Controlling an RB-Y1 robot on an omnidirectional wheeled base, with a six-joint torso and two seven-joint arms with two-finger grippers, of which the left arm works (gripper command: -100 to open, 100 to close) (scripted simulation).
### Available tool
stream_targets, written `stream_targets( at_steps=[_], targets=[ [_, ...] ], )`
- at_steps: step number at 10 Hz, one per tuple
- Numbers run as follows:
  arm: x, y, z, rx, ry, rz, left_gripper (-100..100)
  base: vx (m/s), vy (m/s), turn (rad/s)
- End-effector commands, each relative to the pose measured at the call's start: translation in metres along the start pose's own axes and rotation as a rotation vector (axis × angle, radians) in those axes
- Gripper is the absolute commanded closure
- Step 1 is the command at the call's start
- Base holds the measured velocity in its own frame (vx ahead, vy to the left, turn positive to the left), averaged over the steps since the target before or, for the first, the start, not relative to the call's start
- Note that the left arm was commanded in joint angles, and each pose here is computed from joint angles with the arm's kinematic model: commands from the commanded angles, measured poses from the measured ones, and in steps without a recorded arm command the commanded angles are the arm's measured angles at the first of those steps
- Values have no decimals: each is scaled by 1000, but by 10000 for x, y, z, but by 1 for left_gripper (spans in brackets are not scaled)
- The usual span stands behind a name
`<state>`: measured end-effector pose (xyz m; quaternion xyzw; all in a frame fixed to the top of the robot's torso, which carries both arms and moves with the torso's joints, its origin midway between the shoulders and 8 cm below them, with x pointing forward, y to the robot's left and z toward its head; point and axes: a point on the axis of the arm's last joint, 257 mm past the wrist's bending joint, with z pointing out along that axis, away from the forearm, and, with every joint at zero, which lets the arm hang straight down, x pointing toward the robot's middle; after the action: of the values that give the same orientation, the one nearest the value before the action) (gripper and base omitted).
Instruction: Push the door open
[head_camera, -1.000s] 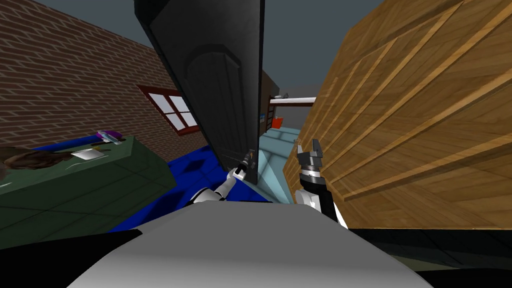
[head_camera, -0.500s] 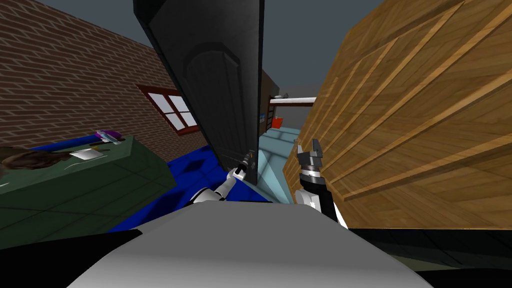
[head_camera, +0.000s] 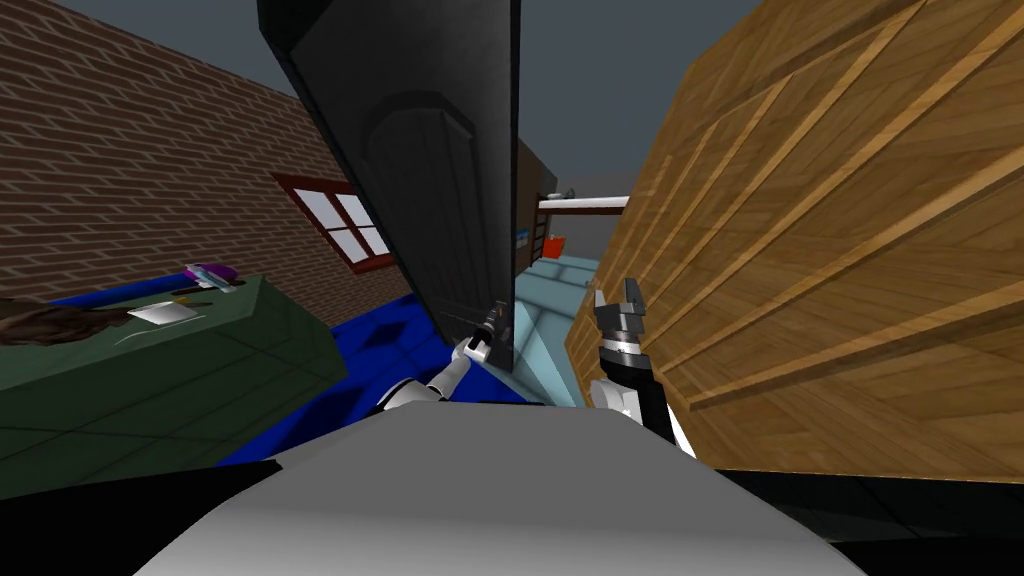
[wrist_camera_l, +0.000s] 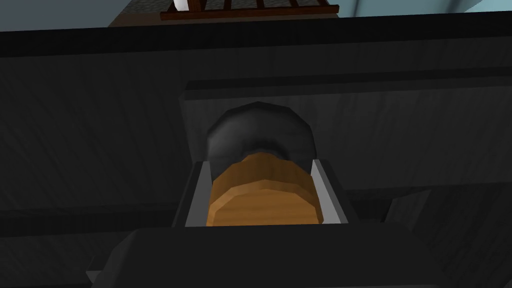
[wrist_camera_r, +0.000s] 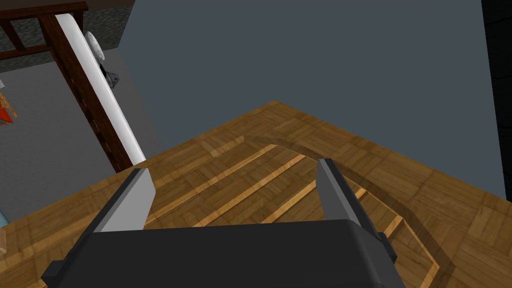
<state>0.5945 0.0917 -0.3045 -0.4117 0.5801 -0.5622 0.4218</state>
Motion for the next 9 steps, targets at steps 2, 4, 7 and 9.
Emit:
stream_targets(
  at_steps=[2, 4, 7, 9],
  targets=[
    [-289, -103, 41, 23, -53, 22, 100, 164, -84, 20],
    [-456, -122, 31, 26, -93, 32, 100, 190, -103, 45],
    [-414, -107, 26, 18, -88, 26, -100, 38, -15, 44],
    [-392, -100, 27, 16, -86, 19, -100, -207, -36, 14]
  ],
)
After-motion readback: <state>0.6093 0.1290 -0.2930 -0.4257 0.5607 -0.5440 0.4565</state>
